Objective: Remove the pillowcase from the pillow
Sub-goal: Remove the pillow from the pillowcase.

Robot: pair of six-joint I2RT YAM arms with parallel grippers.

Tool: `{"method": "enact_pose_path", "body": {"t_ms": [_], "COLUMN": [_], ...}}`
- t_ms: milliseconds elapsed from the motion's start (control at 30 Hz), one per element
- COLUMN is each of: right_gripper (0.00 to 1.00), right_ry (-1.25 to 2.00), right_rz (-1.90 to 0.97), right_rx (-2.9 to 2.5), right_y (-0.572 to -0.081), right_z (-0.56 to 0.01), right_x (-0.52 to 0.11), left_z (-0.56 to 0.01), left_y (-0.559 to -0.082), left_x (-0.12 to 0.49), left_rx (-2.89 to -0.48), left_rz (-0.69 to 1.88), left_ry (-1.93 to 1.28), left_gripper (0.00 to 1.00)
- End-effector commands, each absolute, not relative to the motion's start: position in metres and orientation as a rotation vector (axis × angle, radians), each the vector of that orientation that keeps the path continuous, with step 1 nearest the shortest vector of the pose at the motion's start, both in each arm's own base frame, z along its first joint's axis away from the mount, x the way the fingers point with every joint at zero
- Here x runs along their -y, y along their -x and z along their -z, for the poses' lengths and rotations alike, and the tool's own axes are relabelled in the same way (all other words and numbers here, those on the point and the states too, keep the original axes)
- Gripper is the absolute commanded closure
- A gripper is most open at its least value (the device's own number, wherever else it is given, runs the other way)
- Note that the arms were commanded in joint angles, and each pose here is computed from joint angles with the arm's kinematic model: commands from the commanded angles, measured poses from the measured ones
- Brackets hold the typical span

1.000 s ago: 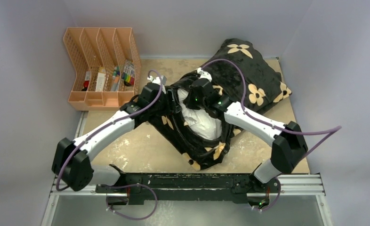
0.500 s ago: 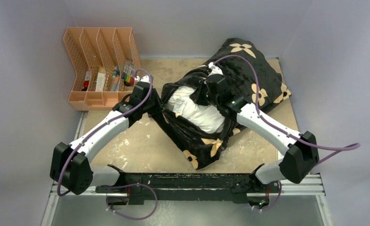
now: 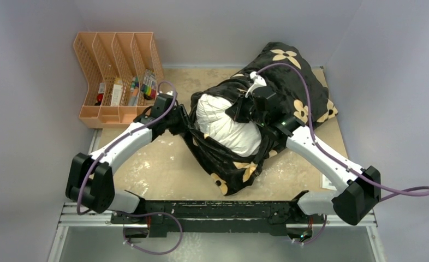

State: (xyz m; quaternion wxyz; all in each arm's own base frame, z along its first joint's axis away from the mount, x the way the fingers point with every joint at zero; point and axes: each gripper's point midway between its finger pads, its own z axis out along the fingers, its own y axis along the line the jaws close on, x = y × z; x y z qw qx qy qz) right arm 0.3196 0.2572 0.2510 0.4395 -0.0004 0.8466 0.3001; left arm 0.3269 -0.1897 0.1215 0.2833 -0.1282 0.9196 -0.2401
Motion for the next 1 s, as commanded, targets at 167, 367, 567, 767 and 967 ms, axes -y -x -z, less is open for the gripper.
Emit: {"method": "enact_pose_path", "body": {"t_ms": [167, 367, 567, 767, 967], "right_gripper": [1.0, 1.0, 1.0, 1.0, 1.0], "right_ry": [0.008, 0.044, 0.115, 0.121, 0.017], "right_rz": [-0.868, -0.952, -1.015, -1.07, -1.006], "right_rx": [-1.915, -1.854, -1.725, -1.5, -1.522], "right_y": [-0.348, -0.345, -0.339, -0.329, -0.35], "right_z": [-0.309, -0.33, -0.374, -0.432, -0.42], "right_x": [-0.266, -0.276, -0.281, -0.274, -0.268], "left_z": [-0.172, -0.145, -0.096, -0.046, -0.02], "left_y": [-0.33, -0.324, -0.329, -0.316, -0.289], "left_x": [0.151, 0.19, 0.193, 0.176, 0.147], "left_rx": [-2.301, -2.398, -2.471, -2.569, -2.639], "left_rz": [0.495, 0.728, 0.712, 0.578, 0.403], "left_ry": [0.29, 0.185, 0.234, 0.293, 0.326], "left_gripper": [0.37, 0.33, 0.5, 0.68, 0.59]}}
